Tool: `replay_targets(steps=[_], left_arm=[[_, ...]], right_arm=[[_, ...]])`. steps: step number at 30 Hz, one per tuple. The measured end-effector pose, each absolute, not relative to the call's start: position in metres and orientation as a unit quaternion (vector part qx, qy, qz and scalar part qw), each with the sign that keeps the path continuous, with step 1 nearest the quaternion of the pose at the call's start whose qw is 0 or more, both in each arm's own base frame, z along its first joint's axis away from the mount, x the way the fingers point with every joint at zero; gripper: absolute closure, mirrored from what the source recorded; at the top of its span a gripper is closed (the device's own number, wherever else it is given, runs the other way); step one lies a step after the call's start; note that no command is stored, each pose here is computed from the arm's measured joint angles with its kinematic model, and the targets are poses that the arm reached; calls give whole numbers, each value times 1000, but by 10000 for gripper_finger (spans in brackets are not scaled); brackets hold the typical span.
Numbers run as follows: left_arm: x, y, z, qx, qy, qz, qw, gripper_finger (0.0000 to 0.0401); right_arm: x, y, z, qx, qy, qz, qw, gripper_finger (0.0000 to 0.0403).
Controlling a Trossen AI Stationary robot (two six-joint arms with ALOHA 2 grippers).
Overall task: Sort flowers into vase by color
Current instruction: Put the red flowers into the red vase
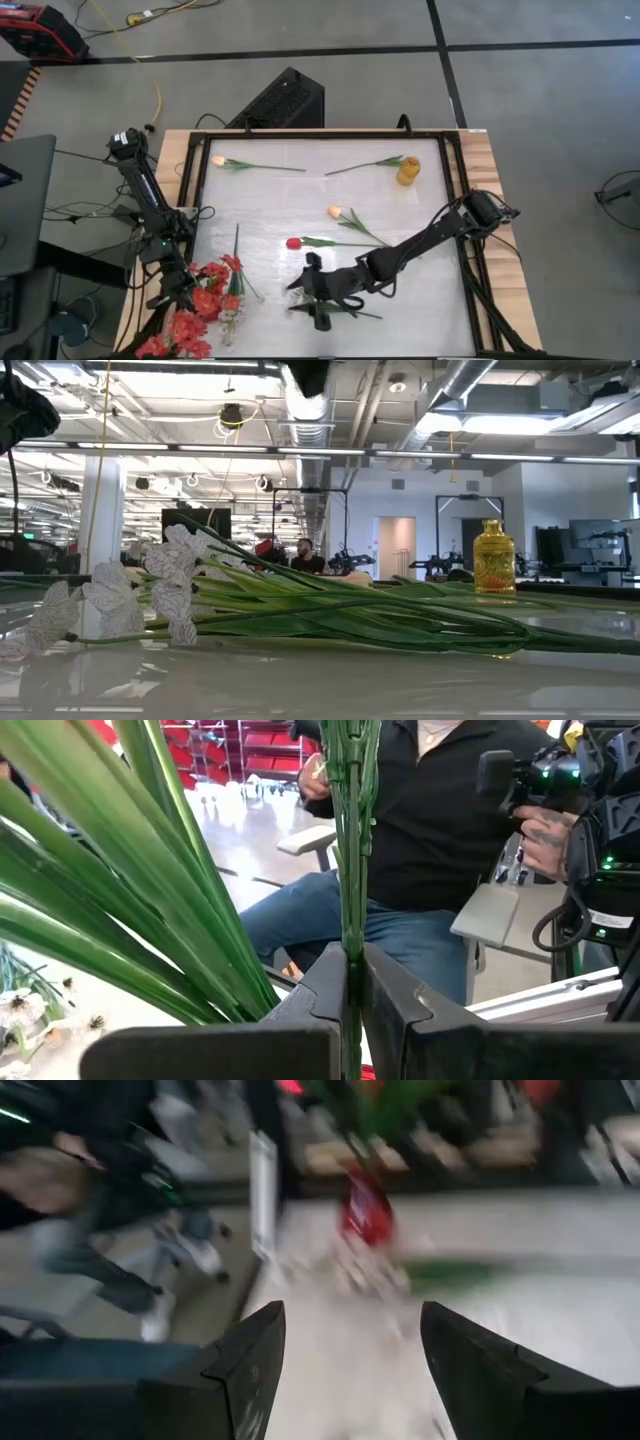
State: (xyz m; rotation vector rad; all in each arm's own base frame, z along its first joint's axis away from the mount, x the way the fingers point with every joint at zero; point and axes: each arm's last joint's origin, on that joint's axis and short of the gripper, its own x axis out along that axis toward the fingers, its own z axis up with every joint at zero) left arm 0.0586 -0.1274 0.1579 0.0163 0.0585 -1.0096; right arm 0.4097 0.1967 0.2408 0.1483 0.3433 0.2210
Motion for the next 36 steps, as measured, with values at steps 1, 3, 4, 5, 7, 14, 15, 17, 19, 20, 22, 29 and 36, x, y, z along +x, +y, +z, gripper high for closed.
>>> replay_targets(steps=[1, 3, 4, 5, 7, 14, 15, 17, 19, 20, 22, 29, 36], left_arm=[[59, -127, 158, 8, 28, -483, 875, 399], [59, -127, 158, 8, 28, -483, 875, 400], [59, -127, 158, 8, 27, -482, 876, 400], [59, -127, 158, 9, 27, -482, 876, 400], [59, -127, 158, 8, 26, -482, 876, 400], [59, -127, 159, 1, 23, -480, 877, 400], [59, -127, 159, 0, 24, -480, 877, 400], [59, -127, 159, -4, 26, -480, 877, 401], [59, -127, 159, -6, 27, -480, 877, 401], [59, -127, 159, -6, 27, -480, 877, 401], [59, -127, 159, -7, 26, -480, 877, 401], [59, -127, 161, -14, 20, -480, 877, 401], [59, -127, 162, -17, 18, -480, 877, 401]], right_arm=[[412, 200, 242, 65, 145, 126, 979, 144], [415, 206, 247, 38, 85, 151, 984, 144], [417, 209, 247, 21, 59, 159, 985, 144], [421, 212, 248, 6, 31, 166, 986, 145], [431, 215, 248, -29, -3, 182, 983, 149], [484, 219, 254, -64, -8, 201, 977, 200], [488, 218, 259, -73, -4, 201, 977, 212], [494, 221, 271, -95, -14, 204, 974, 242], [499, 227, 278, -112, -29, 207, 971, 279], [502, 231, 277, -123, -33, 209, 970, 299], [508, 235, 273, -143, -40, 210, 966, 344], [531, 233, 274, -159, -80, 193, 965, 380], [543, 227, 268, -170, -99, 186, 963, 386]])
